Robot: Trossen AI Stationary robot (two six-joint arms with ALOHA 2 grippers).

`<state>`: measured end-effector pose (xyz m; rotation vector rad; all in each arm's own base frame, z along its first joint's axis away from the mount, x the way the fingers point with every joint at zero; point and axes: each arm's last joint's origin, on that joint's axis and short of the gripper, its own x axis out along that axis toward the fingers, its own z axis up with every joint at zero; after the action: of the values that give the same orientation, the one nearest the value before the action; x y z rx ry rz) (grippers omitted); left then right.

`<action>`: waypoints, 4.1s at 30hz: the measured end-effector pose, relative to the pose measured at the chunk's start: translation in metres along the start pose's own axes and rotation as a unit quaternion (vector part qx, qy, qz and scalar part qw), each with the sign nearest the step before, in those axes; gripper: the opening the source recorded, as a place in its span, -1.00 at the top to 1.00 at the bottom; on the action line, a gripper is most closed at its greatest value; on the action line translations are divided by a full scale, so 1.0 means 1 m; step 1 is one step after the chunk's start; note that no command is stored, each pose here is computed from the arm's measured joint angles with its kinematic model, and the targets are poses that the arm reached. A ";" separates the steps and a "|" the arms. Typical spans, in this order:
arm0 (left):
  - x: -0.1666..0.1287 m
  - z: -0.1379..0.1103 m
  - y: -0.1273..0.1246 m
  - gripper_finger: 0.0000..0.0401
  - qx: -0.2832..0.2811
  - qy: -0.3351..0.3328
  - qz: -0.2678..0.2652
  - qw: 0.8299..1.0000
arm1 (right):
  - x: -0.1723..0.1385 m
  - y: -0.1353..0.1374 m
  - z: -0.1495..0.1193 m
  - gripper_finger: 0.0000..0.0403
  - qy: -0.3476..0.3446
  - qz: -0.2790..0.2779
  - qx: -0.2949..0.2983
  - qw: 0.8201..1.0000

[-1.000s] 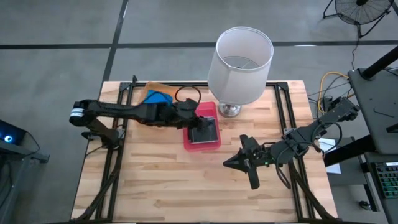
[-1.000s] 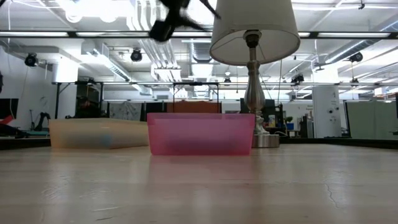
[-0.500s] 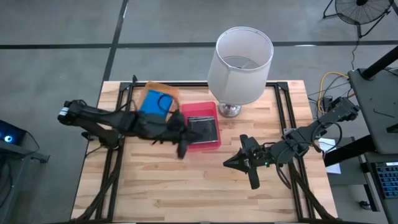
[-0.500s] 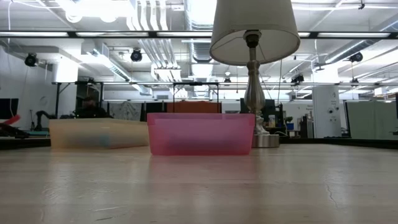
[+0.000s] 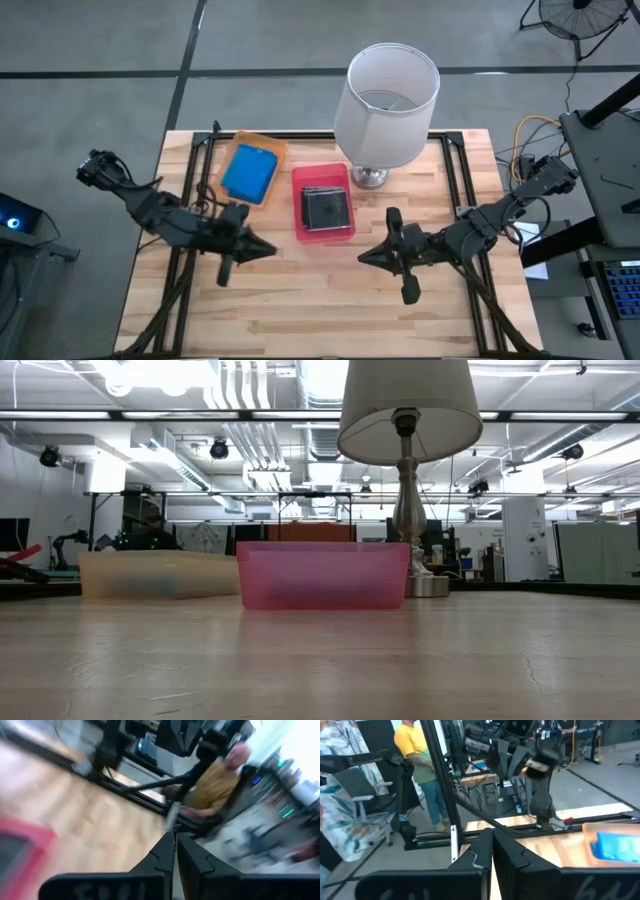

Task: Pick & place jewel cases by type
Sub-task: Return to Home Position

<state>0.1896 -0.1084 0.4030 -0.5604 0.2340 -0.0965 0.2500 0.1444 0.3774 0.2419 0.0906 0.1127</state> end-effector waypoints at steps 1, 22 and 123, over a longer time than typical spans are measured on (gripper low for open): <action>-0.005 -0.002 0.001 1.00 -0.038 0.002 -0.009 0.999 | 0.000 0.000 0.000 0.96 0.000 0.000 -0.001 1.000; -0.067 -0.034 0.063 1.00 0.126 -0.010 0.030 0.991 | 0.015 -0.051 0.013 0.96 -0.019 -0.107 -0.005 0.994; -0.037 -0.149 0.209 1.00 0.206 -0.141 0.004 0.968 | -0.111 -0.162 -0.181 0.96 -0.074 0.007 -0.006 0.997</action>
<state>0.1227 -0.0030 0.1752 -0.1546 -0.0642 -0.0540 0.1374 0.0172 0.1718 0.2372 -0.0599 0.1086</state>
